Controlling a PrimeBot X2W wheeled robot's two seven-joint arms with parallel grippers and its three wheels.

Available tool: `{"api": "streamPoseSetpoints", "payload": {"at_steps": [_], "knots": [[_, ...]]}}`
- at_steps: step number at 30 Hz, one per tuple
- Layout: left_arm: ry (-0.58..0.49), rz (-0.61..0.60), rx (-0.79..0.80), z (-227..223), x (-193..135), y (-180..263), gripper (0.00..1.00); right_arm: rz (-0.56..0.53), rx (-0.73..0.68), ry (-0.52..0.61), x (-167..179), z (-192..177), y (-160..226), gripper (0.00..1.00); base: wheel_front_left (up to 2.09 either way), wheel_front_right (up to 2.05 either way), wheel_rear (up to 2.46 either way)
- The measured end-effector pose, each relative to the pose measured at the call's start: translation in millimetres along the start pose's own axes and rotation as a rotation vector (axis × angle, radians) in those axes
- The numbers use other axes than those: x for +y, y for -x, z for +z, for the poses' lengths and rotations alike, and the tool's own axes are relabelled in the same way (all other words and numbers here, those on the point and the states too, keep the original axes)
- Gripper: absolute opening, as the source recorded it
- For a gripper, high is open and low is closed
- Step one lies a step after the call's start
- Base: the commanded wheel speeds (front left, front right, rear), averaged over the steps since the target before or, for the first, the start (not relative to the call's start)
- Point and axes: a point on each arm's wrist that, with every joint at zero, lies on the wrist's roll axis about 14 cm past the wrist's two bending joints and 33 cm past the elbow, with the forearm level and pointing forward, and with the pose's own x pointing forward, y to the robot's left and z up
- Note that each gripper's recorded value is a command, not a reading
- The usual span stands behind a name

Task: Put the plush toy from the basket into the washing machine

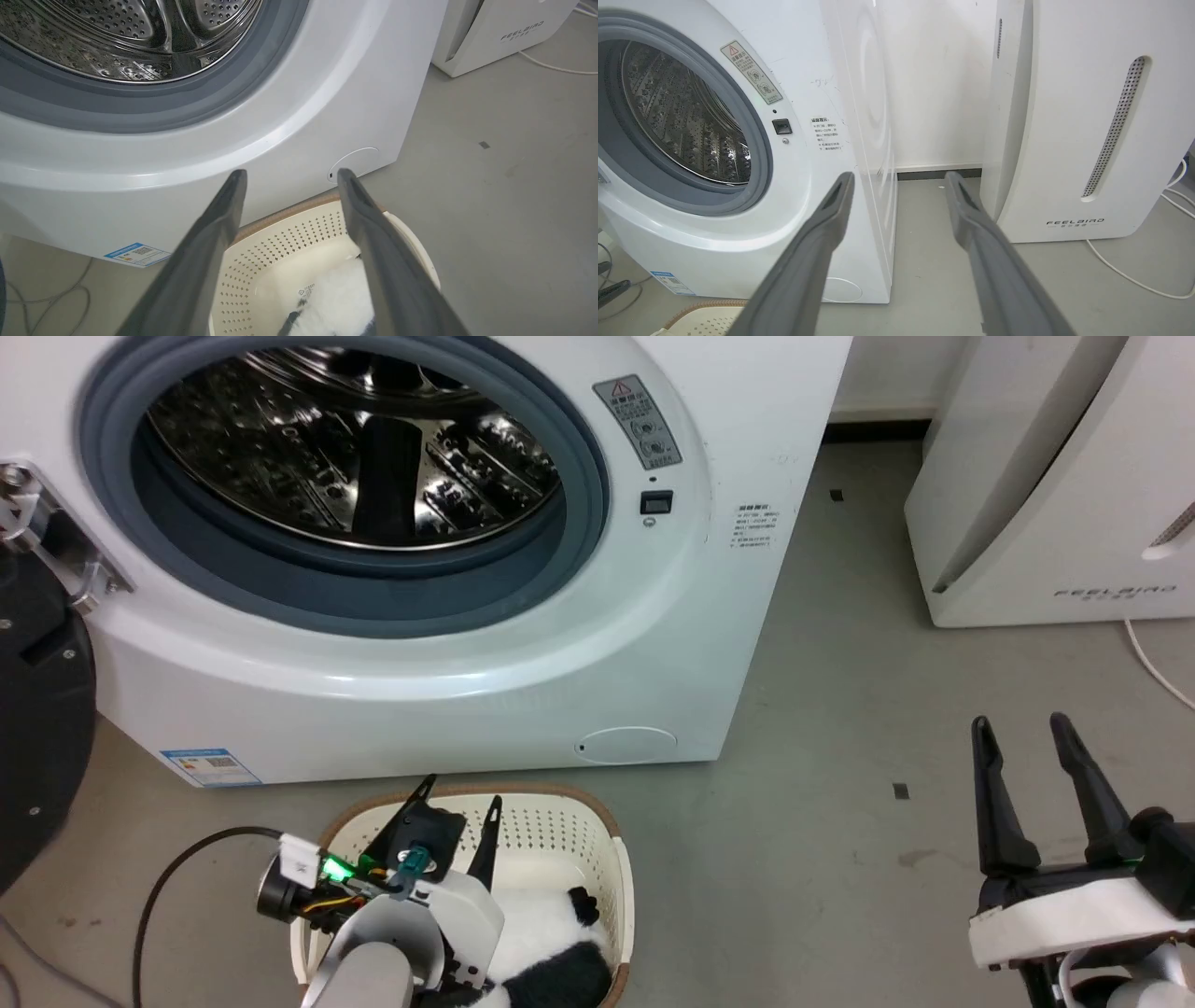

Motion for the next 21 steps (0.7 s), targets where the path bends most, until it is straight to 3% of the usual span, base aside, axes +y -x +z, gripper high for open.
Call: {"api": "streamPoseSetpoints", "payload": {"at_steps": [21], "knots": [[-0.160, -0.233, 0.322, -85, -34, -32, 1.00, -0.057, -0.012, -0.039, -20, -14, -26, 1.00, 0.00, 0.00, 0.00]]}}
